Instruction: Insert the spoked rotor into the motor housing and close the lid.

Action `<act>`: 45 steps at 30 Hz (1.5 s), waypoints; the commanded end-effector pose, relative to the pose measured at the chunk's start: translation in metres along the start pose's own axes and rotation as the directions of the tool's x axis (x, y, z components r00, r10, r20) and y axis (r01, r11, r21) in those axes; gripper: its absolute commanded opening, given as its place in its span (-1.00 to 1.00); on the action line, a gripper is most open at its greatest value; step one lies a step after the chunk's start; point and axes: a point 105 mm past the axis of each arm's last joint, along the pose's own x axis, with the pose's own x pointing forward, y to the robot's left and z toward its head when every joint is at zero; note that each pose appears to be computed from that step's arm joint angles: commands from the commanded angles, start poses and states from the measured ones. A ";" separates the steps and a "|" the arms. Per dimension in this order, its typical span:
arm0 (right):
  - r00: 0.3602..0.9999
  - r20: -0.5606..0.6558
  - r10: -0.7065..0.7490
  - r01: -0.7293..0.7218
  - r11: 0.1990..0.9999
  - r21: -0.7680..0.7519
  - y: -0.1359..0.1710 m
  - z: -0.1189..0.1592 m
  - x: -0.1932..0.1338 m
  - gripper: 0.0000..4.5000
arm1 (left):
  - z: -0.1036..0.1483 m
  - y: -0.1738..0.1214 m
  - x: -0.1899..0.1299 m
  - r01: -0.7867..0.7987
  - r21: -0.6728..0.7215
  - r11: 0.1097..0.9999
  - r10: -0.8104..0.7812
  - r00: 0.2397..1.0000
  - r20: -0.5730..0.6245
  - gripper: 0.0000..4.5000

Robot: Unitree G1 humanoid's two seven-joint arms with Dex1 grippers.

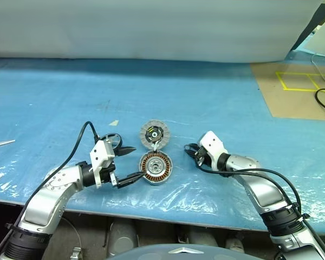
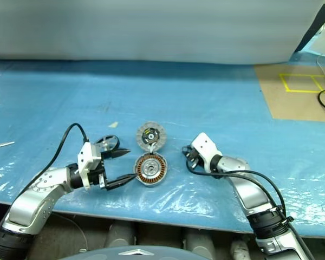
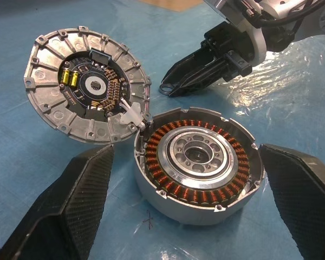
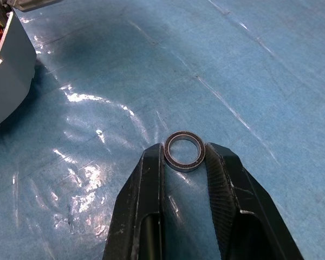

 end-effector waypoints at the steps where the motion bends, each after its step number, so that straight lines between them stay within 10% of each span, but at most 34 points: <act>1: 0.999 -0.037 -0.009 0.008 1.000 -0.009 0.001 -0.007 0.001 -0.71 | 0.007 0.000 0.002 0.007 0.030 1.000 -0.007 1.000 0.023 1.00; 19: 0.908 0.138 0.396 -0.394 0.918 -0.044 0.022 0.074 -0.045 -0.71 | 0.020 -0.003 -0.010 0.044 0.101 0.994 -0.050 0.996 0.067 1.00; 32: 0.788 0.051 0.613 -0.550 0.739 -0.390 0.065 0.090 -0.013 -0.71 | 0.021 -0.018 -0.007 0.056 0.125 0.991 -0.067 0.994 0.089 1.00; 45: 0.747 0.029 0.665 -0.595 0.687 -0.417 0.085 0.083 0.004 -0.71 | 0.014 -0.035 -0.020 -0.014 0.080 0.997 0.009 0.998 0.063 1.00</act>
